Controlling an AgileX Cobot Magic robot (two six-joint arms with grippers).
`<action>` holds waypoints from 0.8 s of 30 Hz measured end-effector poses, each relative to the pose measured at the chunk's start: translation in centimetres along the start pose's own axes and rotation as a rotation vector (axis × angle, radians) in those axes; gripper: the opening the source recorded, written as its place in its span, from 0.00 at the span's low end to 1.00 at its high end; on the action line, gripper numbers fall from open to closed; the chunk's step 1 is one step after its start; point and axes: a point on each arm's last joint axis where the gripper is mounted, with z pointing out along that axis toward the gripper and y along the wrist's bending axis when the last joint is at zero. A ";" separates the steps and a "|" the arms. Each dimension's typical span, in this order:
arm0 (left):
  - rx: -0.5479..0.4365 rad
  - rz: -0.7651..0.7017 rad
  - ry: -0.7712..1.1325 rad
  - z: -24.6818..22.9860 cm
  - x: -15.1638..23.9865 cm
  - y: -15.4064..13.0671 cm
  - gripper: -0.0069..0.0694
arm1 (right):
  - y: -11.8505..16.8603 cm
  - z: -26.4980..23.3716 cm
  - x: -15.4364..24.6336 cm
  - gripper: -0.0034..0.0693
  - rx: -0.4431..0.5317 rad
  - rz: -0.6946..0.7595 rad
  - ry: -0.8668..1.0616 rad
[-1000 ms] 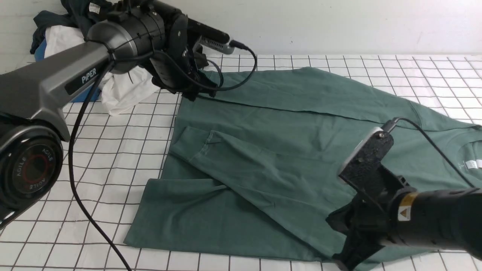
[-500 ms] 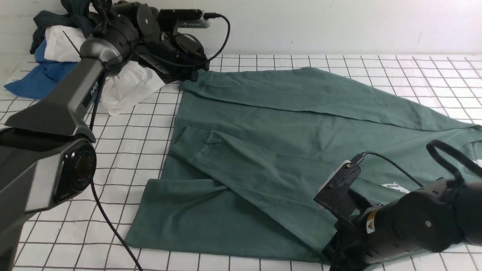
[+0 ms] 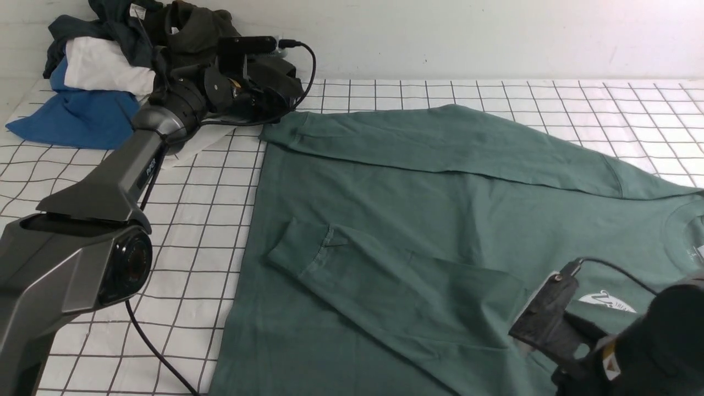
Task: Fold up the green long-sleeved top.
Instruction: Use the left arm to clamp the cuff farthest from it, then use the left arm to drag and drop the cuff onto the cuff closest to the left arm
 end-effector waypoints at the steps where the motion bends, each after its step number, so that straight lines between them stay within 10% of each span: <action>1: 0.002 -0.011 0.006 0.2 0.3 0.0 0.57 | 0.0 -0.6 0.0 0.03 0.011 -0.001 -0.034; 15: 0.050 0.025 0.097 0.0 0.7 -0.5 0.12 | -0.1 -2.6 -0.6 0.03 0.070 0.001 -0.207; 24: 0.147 0.115 0.249 -7.4 -4.4 -3.6 0.11 | -0.5 -3.4 -0.2 0.03 0.142 -0.043 -0.215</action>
